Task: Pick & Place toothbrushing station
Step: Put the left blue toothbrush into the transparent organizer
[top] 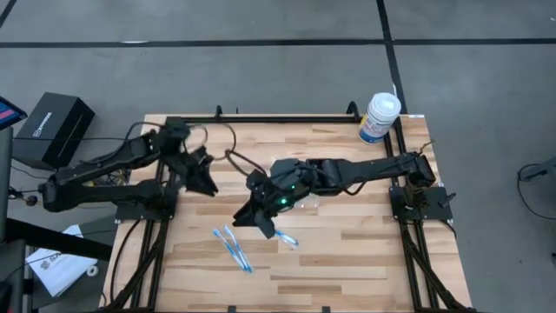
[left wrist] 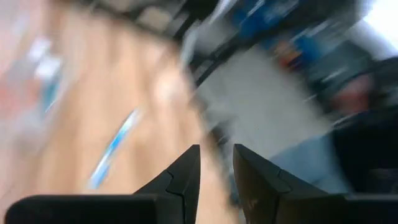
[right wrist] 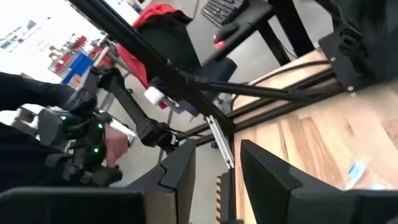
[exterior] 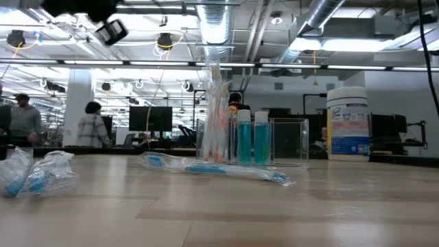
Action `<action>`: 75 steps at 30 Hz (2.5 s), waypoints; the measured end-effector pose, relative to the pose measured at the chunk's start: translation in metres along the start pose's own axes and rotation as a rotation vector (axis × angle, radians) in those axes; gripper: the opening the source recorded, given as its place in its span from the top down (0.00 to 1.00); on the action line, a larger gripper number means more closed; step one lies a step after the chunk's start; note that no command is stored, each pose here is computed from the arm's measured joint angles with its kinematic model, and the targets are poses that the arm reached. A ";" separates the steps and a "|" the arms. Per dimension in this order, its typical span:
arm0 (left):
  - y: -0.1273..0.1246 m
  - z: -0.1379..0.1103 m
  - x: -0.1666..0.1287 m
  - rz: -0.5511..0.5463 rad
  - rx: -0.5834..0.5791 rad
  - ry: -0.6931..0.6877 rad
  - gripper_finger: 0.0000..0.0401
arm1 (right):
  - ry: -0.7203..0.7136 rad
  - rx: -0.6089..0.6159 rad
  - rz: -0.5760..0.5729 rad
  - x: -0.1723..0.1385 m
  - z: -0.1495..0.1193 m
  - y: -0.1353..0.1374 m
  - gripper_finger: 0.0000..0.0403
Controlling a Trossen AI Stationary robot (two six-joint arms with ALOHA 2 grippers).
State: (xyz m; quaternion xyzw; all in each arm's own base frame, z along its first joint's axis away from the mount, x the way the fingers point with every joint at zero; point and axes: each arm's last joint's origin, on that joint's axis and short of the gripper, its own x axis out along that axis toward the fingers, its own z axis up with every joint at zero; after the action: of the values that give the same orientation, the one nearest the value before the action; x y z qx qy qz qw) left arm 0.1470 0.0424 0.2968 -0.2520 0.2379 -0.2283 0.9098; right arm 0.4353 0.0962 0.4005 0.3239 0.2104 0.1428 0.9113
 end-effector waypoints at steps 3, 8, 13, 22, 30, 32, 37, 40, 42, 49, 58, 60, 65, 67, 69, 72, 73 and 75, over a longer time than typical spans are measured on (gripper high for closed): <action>-0.007 -0.017 0.004 0.153 0.034 0.114 0.78 | 0.007 -0.004 -0.008 0.000 -0.003 0.003 0.71; -0.021 -0.033 0.013 0.247 0.107 0.252 0.78 | 0.027 -0.049 -0.022 -0.001 -0.003 -0.001 0.71; -0.028 -0.050 0.035 0.317 0.227 0.408 0.78 | 0.071 -0.078 0.013 -0.004 0.003 -0.011 0.71; -0.036 -0.078 0.085 0.303 0.309 0.673 0.67 | 0.117 -0.123 0.090 -0.007 0.008 -0.018 0.71; -0.027 -0.100 0.122 0.316 0.407 0.713 0.61 | 0.109 -0.124 0.102 -0.008 0.012 -0.021 0.71; -0.020 -0.107 0.124 0.358 0.422 0.722 0.61 | 0.109 -0.110 0.106 -0.008 0.012 -0.020 0.71; -0.008 -0.124 0.124 0.368 0.424 0.776 0.61 | 0.099 -0.109 0.119 -0.008 0.013 -0.018 0.71; -0.006 -0.128 0.126 0.351 0.424 0.761 0.62 | 0.093 -0.104 0.121 -0.008 0.014 -0.018 0.71; -0.005 -0.130 0.126 0.349 0.421 0.768 0.62 | 0.086 -0.105 0.122 -0.008 0.015 -0.019 0.71; 0.001 -0.139 0.125 0.351 0.422 0.778 0.62 | 0.066 -0.106 0.127 -0.009 0.019 -0.020 0.71; 0.006 -0.146 0.124 0.377 0.430 0.772 0.63 | 0.054 -0.110 0.134 -0.009 0.020 -0.020 0.71; 0.006 -0.145 0.125 0.390 0.440 0.751 0.63 | 0.052 -0.110 0.133 -0.010 0.021 -0.020 0.71; 0.006 -0.142 0.127 0.397 0.451 0.715 0.63 | 0.043 -0.112 0.135 -0.010 0.022 -0.021 0.71; 0.006 -0.142 0.127 0.397 0.451 0.714 0.63 | 0.035 -0.111 0.137 -0.011 0.024 -0.022 0.71; 0.007 -0.143 0.128 0.397 0.451 0.717 0.63 | 0.025 -0.110 0.144 -0.011 0.025 -0.021 0.71; 0.009 -0.145 0.131 0.401 0.448 0.738 0.64 | 0.012 -0.114 0.152 -0.011 0.026 -0.020 0.71; 0.010 -0.147 0.133 0.401 0.447 0.746 0.65 | 0.009 -0.116 0.154 -0.011 0.026 -0.020 0.71; 0.013 -0.150 0.137 0.398 0.439 0.766 0.66 | 0.008 -0.116 0.155 -0.011 0.026 -0.020 0.71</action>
State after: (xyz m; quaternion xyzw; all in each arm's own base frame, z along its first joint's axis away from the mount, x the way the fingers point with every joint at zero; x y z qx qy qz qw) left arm 0.1756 -0.0733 0.1320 0.0986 0.5456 -0.1712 0.8144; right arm 0.4409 0.0629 0.4092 0.2853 0.1798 0.2260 0.9139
